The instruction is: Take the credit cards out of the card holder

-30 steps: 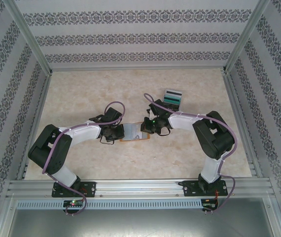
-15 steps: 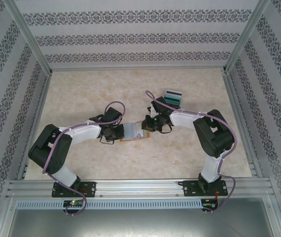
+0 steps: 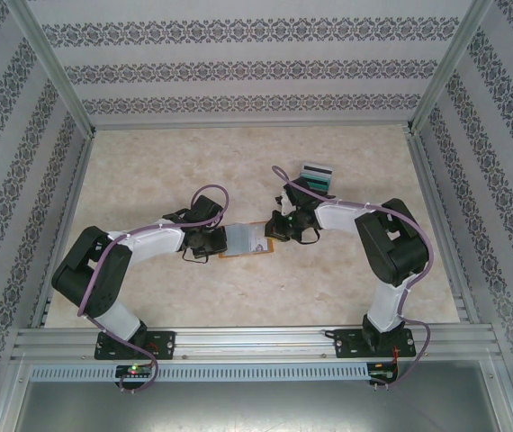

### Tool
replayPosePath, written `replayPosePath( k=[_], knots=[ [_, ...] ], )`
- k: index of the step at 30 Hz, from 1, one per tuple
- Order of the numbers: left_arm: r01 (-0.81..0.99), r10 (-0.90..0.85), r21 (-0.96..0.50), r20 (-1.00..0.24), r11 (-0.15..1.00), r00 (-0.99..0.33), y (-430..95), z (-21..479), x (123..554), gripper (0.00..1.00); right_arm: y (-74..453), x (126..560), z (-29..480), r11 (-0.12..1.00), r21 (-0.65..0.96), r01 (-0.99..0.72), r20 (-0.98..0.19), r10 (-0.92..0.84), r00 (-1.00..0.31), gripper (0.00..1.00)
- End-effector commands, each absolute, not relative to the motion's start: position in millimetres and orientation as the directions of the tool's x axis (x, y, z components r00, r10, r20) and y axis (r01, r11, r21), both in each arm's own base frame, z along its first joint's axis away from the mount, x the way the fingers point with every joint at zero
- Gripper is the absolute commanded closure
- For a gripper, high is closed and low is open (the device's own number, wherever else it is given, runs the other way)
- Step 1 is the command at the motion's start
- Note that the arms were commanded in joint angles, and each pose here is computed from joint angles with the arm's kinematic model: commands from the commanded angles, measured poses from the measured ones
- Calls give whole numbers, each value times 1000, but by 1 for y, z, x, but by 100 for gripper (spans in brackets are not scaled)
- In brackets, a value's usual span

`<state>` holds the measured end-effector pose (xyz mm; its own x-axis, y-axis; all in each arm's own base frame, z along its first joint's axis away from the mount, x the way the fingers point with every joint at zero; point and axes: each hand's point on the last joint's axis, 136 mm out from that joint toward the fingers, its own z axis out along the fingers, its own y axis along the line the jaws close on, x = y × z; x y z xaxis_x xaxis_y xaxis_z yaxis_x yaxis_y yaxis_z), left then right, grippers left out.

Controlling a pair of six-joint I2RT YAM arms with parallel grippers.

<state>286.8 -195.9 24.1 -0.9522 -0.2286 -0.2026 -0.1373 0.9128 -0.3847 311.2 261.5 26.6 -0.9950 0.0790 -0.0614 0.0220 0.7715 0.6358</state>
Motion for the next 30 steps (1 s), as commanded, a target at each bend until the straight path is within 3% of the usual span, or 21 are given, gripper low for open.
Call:
replayPosePath(
  k=[1,18,24,30],
  knots=[
    [-165,-229,-329,-165,930,-959,-182,13,281,100,251,304,28,784,621,18,-69,77,-995,100],
    [-150,-227,-344,-196,927,-954,-182,28,286,99,237,319,82,751,659,-27,-182,125,-975,100],
    [-122,-224,-361,-256,925,-940,-178,59,291,82,234,326,125,756,649,-81,-268,127,-955,100],
    [-79,-228,-408,-330,909,-916,-172,99,299,56,218,331,163,809,578,-109,-366,137,-920,100]
  ],
)
